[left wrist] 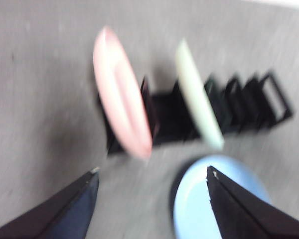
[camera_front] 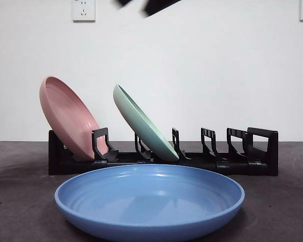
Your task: Place the plate
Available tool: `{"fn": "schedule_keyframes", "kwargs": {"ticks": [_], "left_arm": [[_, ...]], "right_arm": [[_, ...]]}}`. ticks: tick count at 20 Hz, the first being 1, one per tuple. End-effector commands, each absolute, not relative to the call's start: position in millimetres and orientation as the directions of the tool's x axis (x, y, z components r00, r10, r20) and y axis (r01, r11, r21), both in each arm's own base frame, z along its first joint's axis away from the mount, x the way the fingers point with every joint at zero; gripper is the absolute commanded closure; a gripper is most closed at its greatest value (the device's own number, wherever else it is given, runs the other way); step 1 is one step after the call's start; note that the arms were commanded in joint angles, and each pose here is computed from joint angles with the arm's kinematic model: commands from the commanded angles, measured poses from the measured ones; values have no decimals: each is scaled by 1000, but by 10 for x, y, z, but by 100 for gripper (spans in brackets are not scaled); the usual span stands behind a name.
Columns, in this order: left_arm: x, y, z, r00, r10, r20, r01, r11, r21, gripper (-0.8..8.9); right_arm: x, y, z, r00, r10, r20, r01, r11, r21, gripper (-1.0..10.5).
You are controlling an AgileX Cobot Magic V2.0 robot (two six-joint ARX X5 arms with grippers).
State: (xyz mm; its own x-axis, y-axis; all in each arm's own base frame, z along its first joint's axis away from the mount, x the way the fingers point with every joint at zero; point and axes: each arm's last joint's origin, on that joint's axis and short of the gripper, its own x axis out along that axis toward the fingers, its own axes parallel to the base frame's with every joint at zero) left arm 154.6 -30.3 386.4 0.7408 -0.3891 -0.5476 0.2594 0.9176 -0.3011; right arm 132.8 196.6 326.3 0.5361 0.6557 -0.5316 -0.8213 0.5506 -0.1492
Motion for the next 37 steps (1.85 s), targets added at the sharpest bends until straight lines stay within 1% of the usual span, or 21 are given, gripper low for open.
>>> {"fn": "schedule_keyframes", "kwargs": {"ticks": [1, 3, 4, 7, 9, 10, 13, 16, 19, 21, 24, 29, 30, 32, 35, 37], "left_arm": [[1647, -324, 3958, 779, -399, -483, 228, 899, -375, 469], [1783, -369, 3954, 786, -412, -461, 237, 889, -391, 469], [1873, -409, 3926, 776, -421, -470, 238, 885, -399, 469], [2171, -519, 3787, 716, -422, -556, 217, 891, -398, 469], [2406, -609, 3682, 680, -359, -640, 167, 925, -341, 469], [2527, -661, 3639, 662, -310, -682, 146, 946, -288, 469], [2820, -787, 3585, 622, -213, -753, 123, 977, -175, 469], [3088, -912, 3565, 611, -153, -776, 108, 988, -110, 469], [3279, -982, 3533, 604, -133, -786, 100, 991, -91, 471], [3358, -999, 3492, 594, -103, -798, 93, 994, -58, 473], [3425, -1009, 3406, 582, -66, -810, 82, 996, -23, 473], [3479, -1024, 3321, 562, -56, -825, 91, 996, -5, 477], [3482, -1023, 3323, 566, -51, -823, 88, 996, -1, 514], [3482, -1018, 3322, 568, -35, -822, 82, 997, 14, 626], [3482, -1018, 3323, 569, -33, -821, 80, 997, 16, 680], [3484, -1018, 3324, 571, -33, -820, 83, 996, 17, 760]], "right_arm": [[1507, 1715, 3361, 591, 615, -522, -763, 636, -114, 685], [1651, 1448, 3367, 647, 529, -548, -675, 732, -90, 685], [1699, 1333, 3349, 659, 485, -575, -634, 769, -78, 685], [1759, 1118, 3276, 649, 384, -657, -554, 830, -62, 685], [1769, 1028, 3236, 630, 339, -698, -524, 849, -61, 685], [1773, 999, 3224, 624, 325, -711, -514, 856, -61, 685], [1785, 952, 3213, 621, 304, -722, -495, 867, -61, 685], [1792, 939, 3214, 624, 300, -722, -488, 870, -61, 685], [1793, 939, 3213, 624, 299, -722, -489, 870, -62, 685], [1793, 939, 3213, 624, 299, -721, -489, 870, -62, 685], [1793, 939, 3213, 624, 299, -722, -489, 870, -62, 685], [1792, 939, 3212, 624, 299, -722, -488, 871, -61, 685], [1791, 939, 3212, 623, 299, -723, -488, 871, -61, 685], [1790, 938, 3210, 622, 298, -724, -488, 871, -61, 685], [1790, 938, 3210, 621, 298, -725, -488, 871, -61, 685], [1790, 938, 3210, 621, 298, -725, -488, 871, -61, 685]]}}
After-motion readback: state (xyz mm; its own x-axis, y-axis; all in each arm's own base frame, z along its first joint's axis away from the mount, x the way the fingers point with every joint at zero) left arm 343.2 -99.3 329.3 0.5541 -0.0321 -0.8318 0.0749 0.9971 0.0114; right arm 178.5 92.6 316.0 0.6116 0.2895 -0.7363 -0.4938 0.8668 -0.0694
